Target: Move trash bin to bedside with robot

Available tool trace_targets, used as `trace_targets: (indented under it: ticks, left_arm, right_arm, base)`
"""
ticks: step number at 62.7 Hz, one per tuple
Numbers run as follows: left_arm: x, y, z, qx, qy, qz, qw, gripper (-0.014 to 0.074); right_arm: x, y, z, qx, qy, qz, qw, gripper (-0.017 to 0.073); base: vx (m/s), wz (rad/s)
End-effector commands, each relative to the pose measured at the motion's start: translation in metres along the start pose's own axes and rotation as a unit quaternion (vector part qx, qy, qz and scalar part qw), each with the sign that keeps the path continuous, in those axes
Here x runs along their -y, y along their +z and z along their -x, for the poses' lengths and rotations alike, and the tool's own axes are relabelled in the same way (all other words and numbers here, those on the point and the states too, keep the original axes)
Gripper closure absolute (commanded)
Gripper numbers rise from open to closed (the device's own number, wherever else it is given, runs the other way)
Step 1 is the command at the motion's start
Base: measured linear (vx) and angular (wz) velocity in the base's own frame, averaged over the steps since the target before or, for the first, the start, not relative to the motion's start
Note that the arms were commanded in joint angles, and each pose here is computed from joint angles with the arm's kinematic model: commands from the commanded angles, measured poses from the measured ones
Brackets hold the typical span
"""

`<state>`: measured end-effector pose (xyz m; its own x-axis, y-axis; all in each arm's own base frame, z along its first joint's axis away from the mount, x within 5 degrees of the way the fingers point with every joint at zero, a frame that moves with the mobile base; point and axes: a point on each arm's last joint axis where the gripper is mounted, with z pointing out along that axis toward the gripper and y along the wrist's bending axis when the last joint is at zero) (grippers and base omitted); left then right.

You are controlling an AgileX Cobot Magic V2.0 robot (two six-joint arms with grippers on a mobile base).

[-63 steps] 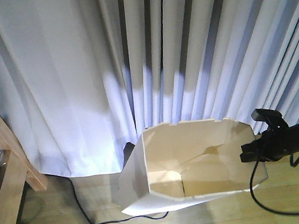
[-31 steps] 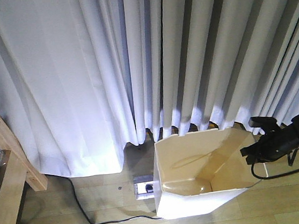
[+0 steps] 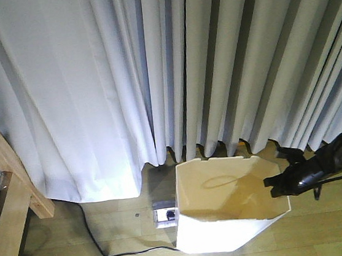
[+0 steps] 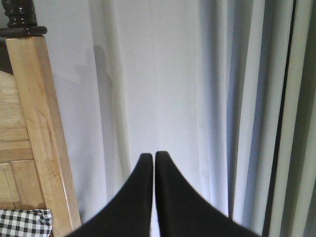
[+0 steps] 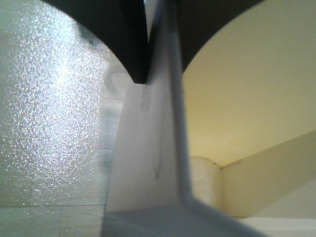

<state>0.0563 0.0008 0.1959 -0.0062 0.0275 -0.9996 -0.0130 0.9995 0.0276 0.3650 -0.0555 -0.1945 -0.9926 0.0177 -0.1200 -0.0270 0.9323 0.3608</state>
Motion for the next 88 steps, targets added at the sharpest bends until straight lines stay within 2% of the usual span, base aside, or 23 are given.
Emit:
trace_targets:
  ticks: [1,11,21,35,46,57,70,88]
  left_arm:
    - [0.0,0.0,0.003,0.035,-0.012,-0.004,0.999,0.06]
    - [0.0,0.0,0.003,0.035,-0.012,-0.004,0.999,0.06]
    - [0.0,0.0,0.003,0.035,-0.012,-0.004,0.999,0.06]
    - [0.0,0.0,0.003,0.035,-0.012,-0.004,0.999,0.06]
    - [0.0,0.0,0.003,0.035,-0.012,-0.004,0.999,0.06]
    - [0.0,0.0,0.003,0.035,-0.012,-0.004,0.999,0.06]
    - [0.0,0.0,0.003,0.035,-0.012,-0.004,0.999,0.06]
    - [0.0,0.0,0.003,0.035,-0.012,-0.004,0.999,0.06]
  right_arm:
    - [-0.022,-0.015,0.031,0.017,-0.023,0.05,0.998,0.052]
    - [-0.029,0.007,0.034,0.003,-0.041,0.031,0.999,0.0509]
    - [-0.035,0.028,0.033,-0.015,-0.037,0.026,0.999,0.0496]
    - [-0.028,0.041,0.027,-0.043,-0.016,0.023,0.999,0.0451]
    - [-0.024,0.041,0.023,-0.061,-0.019,0.001,0.998,0.0365]
    - [-0.024,0.041,0.023,-0.062,-0.013,-0.002,0.998,0.0225]
    - [-0.023,0.041,0.021,-0.07,-0.03,-0.007,0.997,0.0069]
    - [-0.023,0.041,0.021,-0.072,-0.021,-0.002,0.997,0.0062]
  base:
    - [0.0,0.0]
    - [0.0,0.0]
    - [0.0,0.0]
    - [0.0,0.0]
    - [0.0,0.0]
    - [0.0,0.0]
    - [0.0,0.0]
    - [0.0,0.0]
